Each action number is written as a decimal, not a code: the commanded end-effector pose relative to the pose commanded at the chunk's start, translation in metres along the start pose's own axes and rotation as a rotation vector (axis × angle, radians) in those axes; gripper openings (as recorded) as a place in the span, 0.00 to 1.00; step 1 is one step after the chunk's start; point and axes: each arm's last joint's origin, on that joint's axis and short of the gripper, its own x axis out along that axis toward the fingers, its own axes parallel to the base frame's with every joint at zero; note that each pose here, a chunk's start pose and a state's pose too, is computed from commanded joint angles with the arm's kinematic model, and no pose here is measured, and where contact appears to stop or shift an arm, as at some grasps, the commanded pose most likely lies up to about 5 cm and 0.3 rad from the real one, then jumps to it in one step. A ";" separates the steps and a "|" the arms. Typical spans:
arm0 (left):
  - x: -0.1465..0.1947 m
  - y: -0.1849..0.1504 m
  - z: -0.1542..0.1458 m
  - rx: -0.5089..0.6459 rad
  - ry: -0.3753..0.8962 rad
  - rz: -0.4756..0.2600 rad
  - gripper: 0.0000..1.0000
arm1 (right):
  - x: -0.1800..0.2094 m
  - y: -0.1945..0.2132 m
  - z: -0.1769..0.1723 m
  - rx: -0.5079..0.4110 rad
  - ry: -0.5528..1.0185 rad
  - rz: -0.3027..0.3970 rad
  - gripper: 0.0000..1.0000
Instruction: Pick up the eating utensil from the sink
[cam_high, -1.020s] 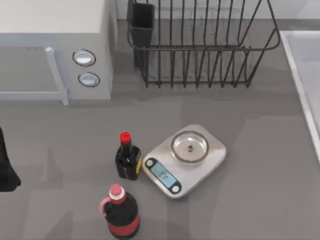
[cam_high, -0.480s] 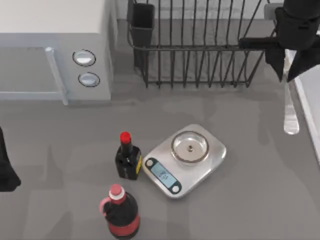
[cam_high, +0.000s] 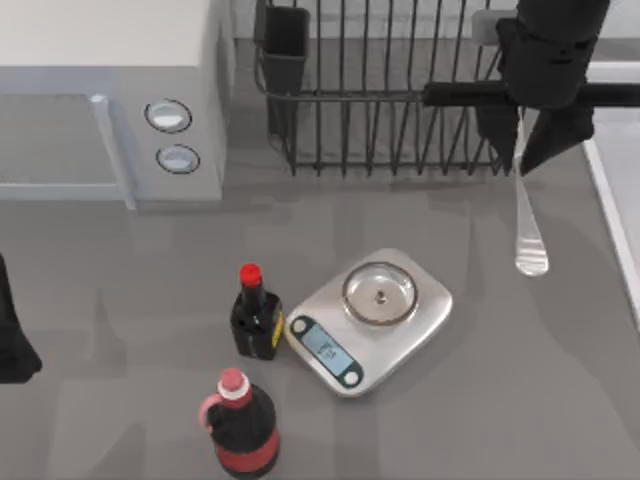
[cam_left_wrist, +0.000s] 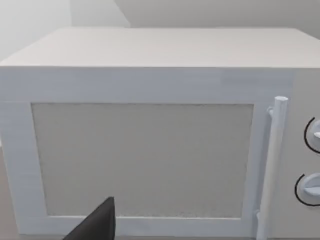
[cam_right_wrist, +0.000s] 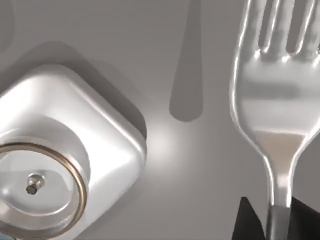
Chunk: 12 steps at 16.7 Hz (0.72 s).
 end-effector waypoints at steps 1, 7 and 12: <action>0.000 0.000 0.000 0.000 0.000 0.000 1.00 | 0.003 0.000 0.000 -0.001 -0.001 0.001 0.00; 0.000 0.000 0.000 0.000 0.000 0.000 1.00 | 0.068 0.008 0.000 -0.021 -0.001 0.018 0.00; 0.000 0.000 0.000 0.000 0.000 0.000 1.00 | 0.106 0.010 -0.007 -0.034 0.006 0.025 0.00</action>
